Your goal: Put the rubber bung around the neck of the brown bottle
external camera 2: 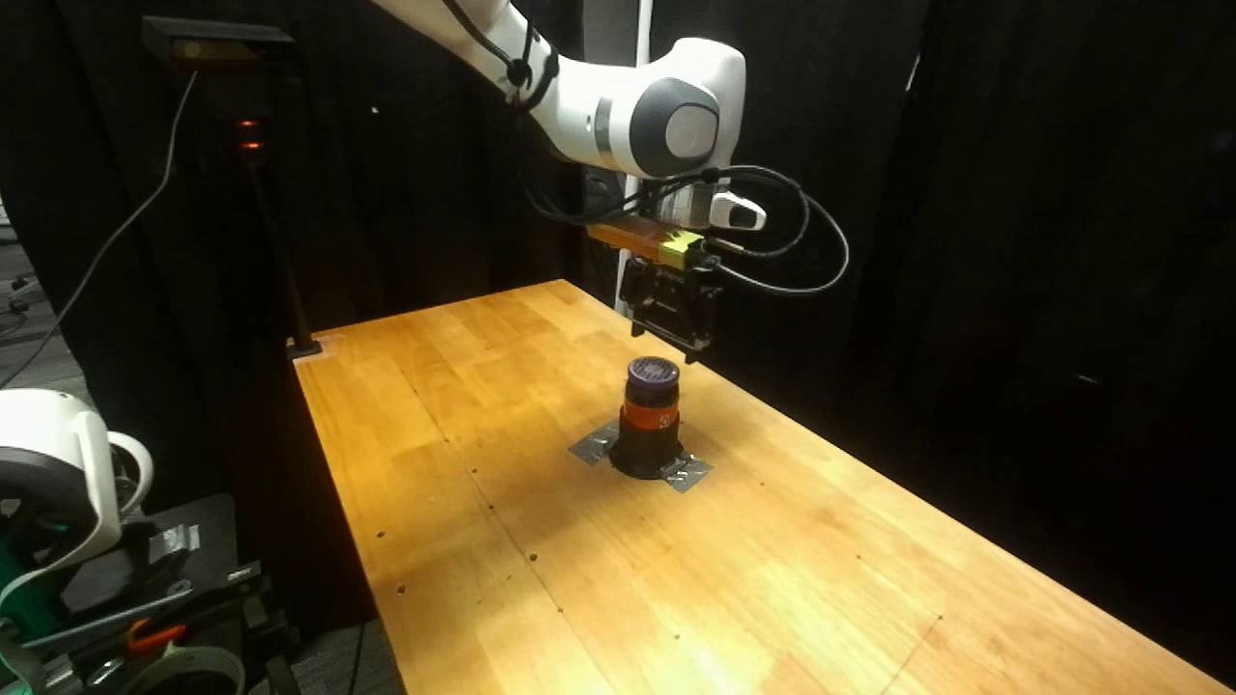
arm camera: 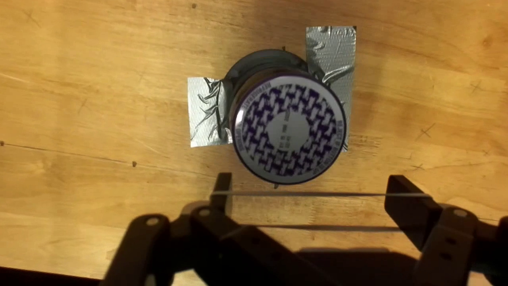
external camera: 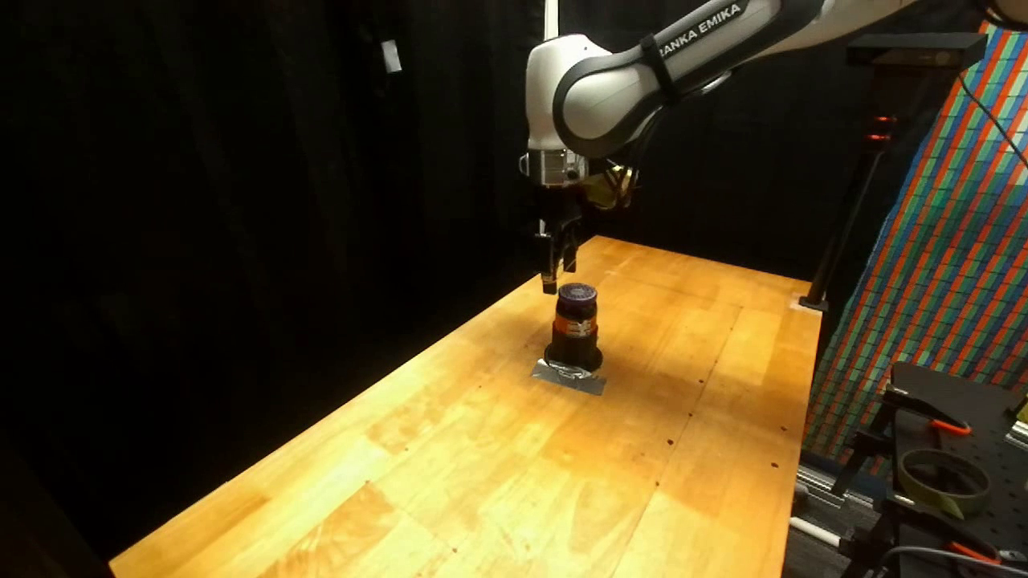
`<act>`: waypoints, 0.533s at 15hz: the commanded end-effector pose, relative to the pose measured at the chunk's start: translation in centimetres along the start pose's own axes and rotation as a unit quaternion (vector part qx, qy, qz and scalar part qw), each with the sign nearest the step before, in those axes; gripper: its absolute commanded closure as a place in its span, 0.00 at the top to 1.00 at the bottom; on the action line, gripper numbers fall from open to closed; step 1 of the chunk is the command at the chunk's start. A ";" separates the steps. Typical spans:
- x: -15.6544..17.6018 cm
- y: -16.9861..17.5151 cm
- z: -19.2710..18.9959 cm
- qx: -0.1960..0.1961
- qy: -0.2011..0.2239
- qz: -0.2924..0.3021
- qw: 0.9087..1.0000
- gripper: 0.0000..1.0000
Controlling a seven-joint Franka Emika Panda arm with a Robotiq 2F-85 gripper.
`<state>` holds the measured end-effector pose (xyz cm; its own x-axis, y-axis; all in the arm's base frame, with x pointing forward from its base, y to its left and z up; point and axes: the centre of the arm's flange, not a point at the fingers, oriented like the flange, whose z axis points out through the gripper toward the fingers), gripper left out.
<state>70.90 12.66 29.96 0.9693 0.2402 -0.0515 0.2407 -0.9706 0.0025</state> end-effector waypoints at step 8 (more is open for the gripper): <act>8.9 0.5 2.1 -0.011 -0.071 0.001 0.997 1.00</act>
<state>74.68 13.01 27.19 0.9612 0.2316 -0.1497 0.2338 -0.9723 -0.0032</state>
